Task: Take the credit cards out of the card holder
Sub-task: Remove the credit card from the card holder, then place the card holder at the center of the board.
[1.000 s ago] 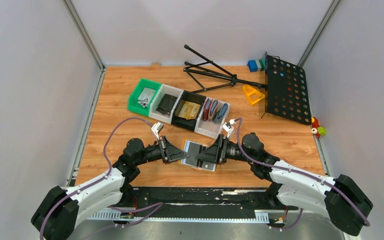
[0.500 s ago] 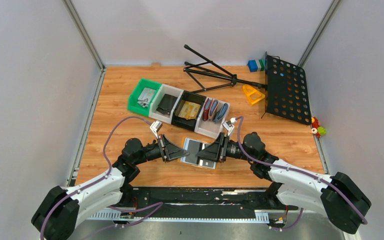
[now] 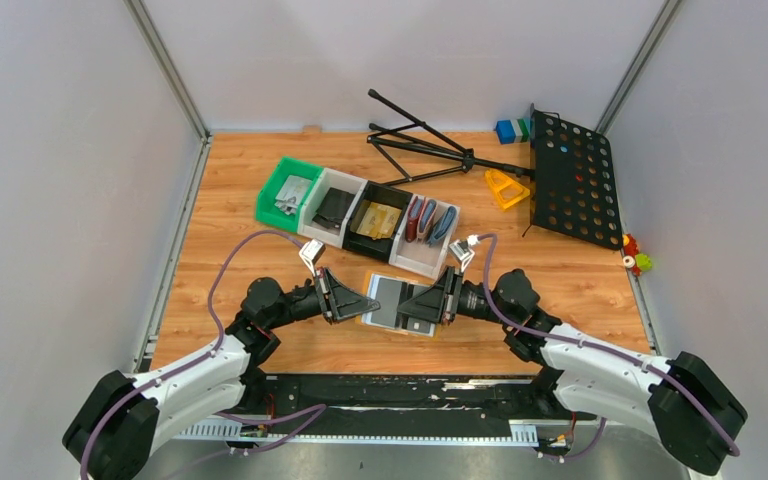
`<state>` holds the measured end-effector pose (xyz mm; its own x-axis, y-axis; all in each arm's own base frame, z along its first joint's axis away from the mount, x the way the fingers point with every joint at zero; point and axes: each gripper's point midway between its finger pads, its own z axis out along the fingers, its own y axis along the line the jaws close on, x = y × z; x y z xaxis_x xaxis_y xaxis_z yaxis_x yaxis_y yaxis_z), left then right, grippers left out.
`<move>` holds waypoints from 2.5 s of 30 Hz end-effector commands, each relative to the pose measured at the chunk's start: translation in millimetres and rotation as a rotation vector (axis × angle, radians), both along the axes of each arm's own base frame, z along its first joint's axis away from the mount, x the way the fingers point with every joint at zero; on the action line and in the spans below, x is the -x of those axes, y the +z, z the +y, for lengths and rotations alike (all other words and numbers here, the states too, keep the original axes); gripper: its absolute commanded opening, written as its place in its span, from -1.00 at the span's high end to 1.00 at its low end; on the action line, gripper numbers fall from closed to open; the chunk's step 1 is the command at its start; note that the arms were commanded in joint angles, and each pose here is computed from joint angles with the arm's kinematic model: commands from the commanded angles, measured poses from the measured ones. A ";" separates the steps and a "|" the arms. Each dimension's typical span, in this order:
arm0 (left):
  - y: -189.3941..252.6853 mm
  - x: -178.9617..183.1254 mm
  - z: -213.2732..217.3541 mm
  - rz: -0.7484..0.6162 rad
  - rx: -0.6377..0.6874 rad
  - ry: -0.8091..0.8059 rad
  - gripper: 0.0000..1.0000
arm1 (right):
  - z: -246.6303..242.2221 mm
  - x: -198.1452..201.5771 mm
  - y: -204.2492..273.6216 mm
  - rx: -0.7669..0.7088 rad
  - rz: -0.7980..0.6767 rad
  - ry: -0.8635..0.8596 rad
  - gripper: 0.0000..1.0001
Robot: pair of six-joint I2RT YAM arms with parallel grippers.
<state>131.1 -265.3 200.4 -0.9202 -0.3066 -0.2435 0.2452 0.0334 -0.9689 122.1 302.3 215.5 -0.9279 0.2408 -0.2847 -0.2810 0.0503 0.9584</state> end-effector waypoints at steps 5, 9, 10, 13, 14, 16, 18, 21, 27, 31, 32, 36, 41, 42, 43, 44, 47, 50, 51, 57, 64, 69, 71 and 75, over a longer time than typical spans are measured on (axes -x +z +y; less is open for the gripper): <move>11.1 9.4 -1.5 -0.041 0.030 -0.047 1.00 | 8.6 1.3 44.6 -0.137 -0.105 0.043 0.65; 11.2 5.1 1.8 -0.031 0.041 -0.006 1.00 | 5.4 1.0 39.8 -0.131 -0.091 0.026 0.94; 9.4 3.2 2.9 -0.026 0.039 0.010 1.00 | 3.7 1.2 35.0 -0.122 -0.082 0.017 0.97; 5.1 -0.6 6.6 -0.016 0.036 0.040 1.00 | -2.7 0.1 27.4 -0.099 -0.073 -0.016 1.00; 4.6 -1.5 8.0 -0.014 0.038 0.047 1.00 | -4.9 -0.5 24.0 -0.086 -0.067 -0.029 1.00; 2.0 -4.3 11.0 -0.001 0.038 0.064 1.00 | -9.1 -1.5 18.7 -0.069 -0.062 -0.053 1.00; 1.3 -6.9 13.8 0.002 0.040 0.080 1.00 | -13.1 -4.2 13.1 -0.047 -0.058 -0.086 0.99; -1.0 -9.2 15.9 0.003 0.030 0.094 1.00 | -17.8 -5.1 8.1 -0.021 -0.060 -0.108 0.98; -51.4 -19.7 23.2 0.047 -0.241 0.147 1.00 | -30.1 -15.9 -2.9 0.087 -0.080 -0.177 1.00; -89.3 -27.1 38.3 0.037 -0.496 0.173 1.00 | -44.2 -27.3 -14.6 0.235 -0.127 -0.258 1.00; -96.9 -27.4 40.7 0.026 -0.540 0.165 1.00 | -46.6 -29.6 -14.5 0.256 -0.142 -0.272 1.00; -124.2 -29.2 49.0 0.037 -0.658 0.152 1.00 | -48.9 -35.3 -16.5 0.310 -0.169 -0.289 1.00; -140.7 -28.6 52.5 0.031 -0.733 0.115 0.80 | -43.9 -37.3 -20.3 0.333 -0.181 -0.265 1.00; -141.9 -29.4 55.4 0.033 -0.756 0.120 0.73 | -42.9 -37.9 -21.0 0.339 -0.184 -0.261 1.00; -144.0 -30.6 59.6 0.035 -0.786 0.130 0.61 | -42.8 -39.1 -21.9 0.345 -0.185 -0.262 1.00; -145.4 -31.7 64.8 0.038 -0.822 0.142 0.47 | -42.0 -39.8 -22.3 0.349 -0.186 -0.260 1.00; -146.3 -37.9 85.9 0.036 -0.937 0.213 -0.07 | -39.8 -41.1 -23.7 0.359 -0.192 -0.252 1.00; -133.5 -41.9 96.3 0.009 -0.965 0.269 -0.25 | -36.6 -41.2 -22.4 0.362 -0.205 -0.232 1.00; -126.4 -43.0 97.8 -0.009 -0.958 0.284 -0.26 | -34.9 -39.8 -21.4 0.359 -0.209 -0.219 1.00; -57.9 -41.8 81.3 -0.207 -0.771 0.280 -0.28 | -23.8 -30.4 -8.4 0.298 -0.253 -0.135 1.00; 22.2 -8.4 22.1 -0.322 -0.251 0.057 -0.11 | -4.6 -7.4 23.2 0.124 -0.312 0.035 1.00; 38.0 -2.7 17.3 -0.348 -0.164 0.029 0.04 | 4.2 5.4 33.1 0.080 -0.326 0.132 1.00; 42.6 0.2 16.0 -0.349 -0.131 0.016 0.05 | 7.2 9.8 36.4 0.064 -0.334 0.159 1.00; 40.2 2.9 14.3 -0.329 -0.125 -0.009 0.13 | 13.2 16.8 43.9 0.034 -0.356 0.195 1.00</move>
